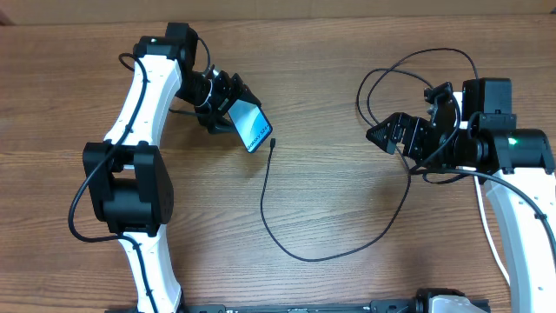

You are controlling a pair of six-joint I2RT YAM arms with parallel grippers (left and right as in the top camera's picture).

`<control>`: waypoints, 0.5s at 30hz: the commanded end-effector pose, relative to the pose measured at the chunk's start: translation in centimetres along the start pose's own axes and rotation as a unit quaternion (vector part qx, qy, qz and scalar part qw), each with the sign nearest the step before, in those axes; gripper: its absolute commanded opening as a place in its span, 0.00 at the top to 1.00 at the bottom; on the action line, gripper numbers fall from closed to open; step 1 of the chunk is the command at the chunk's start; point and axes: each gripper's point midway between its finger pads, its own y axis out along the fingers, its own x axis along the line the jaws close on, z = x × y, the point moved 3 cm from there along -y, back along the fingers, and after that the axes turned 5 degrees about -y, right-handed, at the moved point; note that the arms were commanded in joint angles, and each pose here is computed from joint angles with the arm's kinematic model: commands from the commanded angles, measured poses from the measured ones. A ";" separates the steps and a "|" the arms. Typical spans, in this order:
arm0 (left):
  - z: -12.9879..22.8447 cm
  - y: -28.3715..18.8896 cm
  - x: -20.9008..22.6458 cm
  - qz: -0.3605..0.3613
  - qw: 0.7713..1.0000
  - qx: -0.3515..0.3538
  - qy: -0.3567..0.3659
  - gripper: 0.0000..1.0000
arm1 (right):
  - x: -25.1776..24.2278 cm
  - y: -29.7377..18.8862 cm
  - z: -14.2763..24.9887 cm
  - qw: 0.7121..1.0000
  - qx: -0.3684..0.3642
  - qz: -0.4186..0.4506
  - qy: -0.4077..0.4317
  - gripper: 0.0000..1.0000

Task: Plug charger to phone and switch on socket
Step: 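Lift the phone with the left gripper and tilt it upright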

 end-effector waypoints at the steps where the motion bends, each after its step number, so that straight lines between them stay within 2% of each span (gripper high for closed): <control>1: 1.6 -0.7 -2.4 0.058 0.998 0.039 0.002 0.28 | 0.5 -0.3 -0.5 1.000 -0.008 -0.010 0.005 0.00; 10: 3.4 -1.3 -4.3 0.115 0.981 0.115 -0.107 0.28 | 0.5 -0.3 -0.5 1.000 -0.008 -0.010 0.004 0.00; 15: 4.6 -2.1 -5.8 0.156 0.959 0.177 -0.159 0.27 | 0.5 -0.3 -0.5 1.000 -0.008 -0.010 0.005 0.00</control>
